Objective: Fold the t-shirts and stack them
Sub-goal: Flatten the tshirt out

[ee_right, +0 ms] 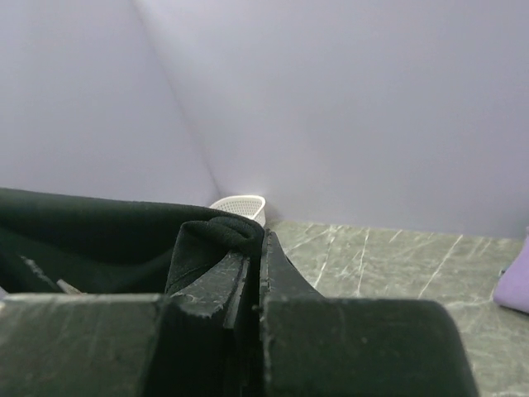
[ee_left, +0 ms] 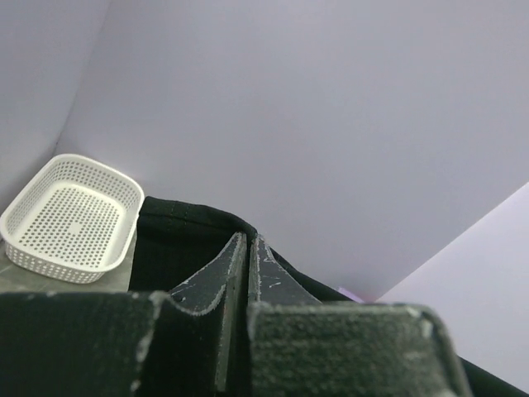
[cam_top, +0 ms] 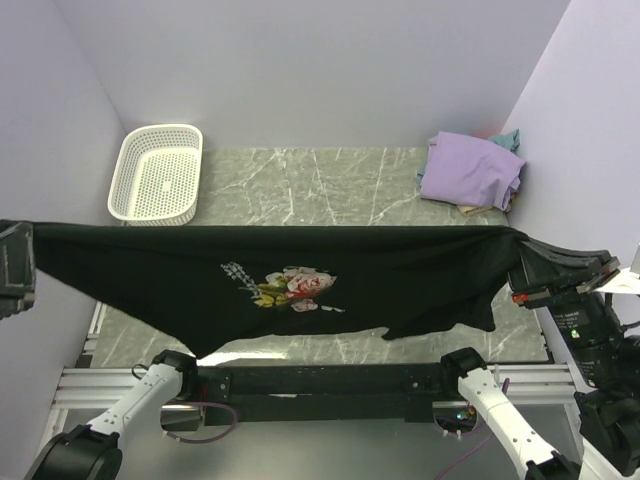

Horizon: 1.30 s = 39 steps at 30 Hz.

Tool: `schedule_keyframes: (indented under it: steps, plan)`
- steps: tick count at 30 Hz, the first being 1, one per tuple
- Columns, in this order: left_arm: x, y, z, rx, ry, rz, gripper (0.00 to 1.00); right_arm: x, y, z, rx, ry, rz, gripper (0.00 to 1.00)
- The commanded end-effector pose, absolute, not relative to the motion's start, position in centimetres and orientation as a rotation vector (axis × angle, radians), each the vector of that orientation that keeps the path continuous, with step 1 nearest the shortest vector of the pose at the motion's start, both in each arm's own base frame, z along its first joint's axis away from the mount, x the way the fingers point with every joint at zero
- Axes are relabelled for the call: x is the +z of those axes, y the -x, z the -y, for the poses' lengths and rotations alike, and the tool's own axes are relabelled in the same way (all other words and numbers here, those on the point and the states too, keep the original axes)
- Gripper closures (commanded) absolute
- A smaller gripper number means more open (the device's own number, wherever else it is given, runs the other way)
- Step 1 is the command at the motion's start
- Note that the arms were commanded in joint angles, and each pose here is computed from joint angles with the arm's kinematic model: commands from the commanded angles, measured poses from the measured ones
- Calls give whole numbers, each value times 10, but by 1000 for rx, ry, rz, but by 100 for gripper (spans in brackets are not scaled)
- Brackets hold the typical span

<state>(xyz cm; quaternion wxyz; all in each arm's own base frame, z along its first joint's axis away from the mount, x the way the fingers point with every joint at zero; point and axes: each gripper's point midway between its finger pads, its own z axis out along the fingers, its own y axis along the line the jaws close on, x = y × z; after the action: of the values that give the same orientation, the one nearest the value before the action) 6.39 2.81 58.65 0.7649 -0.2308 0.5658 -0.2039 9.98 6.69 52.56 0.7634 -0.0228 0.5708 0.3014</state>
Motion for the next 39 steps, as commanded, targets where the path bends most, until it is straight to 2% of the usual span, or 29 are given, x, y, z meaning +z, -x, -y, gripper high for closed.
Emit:
schedule_keyframes:
  steps: [1,3,4,9,12,18,20,25,26,27,28,30,31,32,33,34,35,36,37,39]
  plan:
    - [578,-92,-27,-396,547,-1300,91,521,-136,-66,610,-20,-1337,94]
    - [552,-128,-17,-352,550,-1420,91,501,-159,-65,568,-67,-1415,95]
    - [541,-142,-9,-352,537,-1469,91,490,-176,-66,548,-93,-1465,100]
    - [447,-231,25,-303,520,-1746,98,431,-236,-79,520,-159,-1600,100]
    - [408,-269,30,-257,570,-1804,99,397,-273,-77,453,-229,-1664,100]
    - [368,-336,36,-167,629,-1853,99,323,-354,-78,289,-331,-1829,100]
    - [363,-355,36,-138,634,-1846,99,315,-375,-78,265,-362,-1837,100]
    - [311,-421,44,-22,602,-1939,99,251,-443,-75,177,-419,-1972,100]
    - [285,-439,48,13,588,-2001,99,256,-458,-76,190,-427,-1954,100]
    - [277,-451,50,20,580,-2007,99,225,-476,-80,183,-415,-2019,100]
    - [272,-463,51,37,575,-2007,99,239,-493,-76,194,-429,-1994,100]
    - [232,-489,54,89,554,-2072,99,211,-511,-75,161,-435,-2071,100]
    - [233,-500,54,100,562,-2067,99,207,-519,-73,149,-435,-2068,100]
    - [205,-511,52,162,566,-2104,99,218,-533,-72,162,-422,-2035,100]
    - [198,-520,51,175,562,-2103,99,199,-544,-72,151,-416,-2071,100]
    - [200,-531,51,173,559,-2087,99,210,-556,-71,147,-416,-2043,100]
    - [178,-540,51,193,555,-2119,99,207,-562,-68,132,-420,-2050,100]
    - [174,-547,48,201,560,-2119,99,188,-571,-66,107,-412,-2080,100]
    - [178,-556,47,192,565,-2096,99,199,-582,-66,113,-413,-2054,100]
    - [170,-568,41,201,570,-2088,99,180,-593,-59,72,-423,-2092,100]
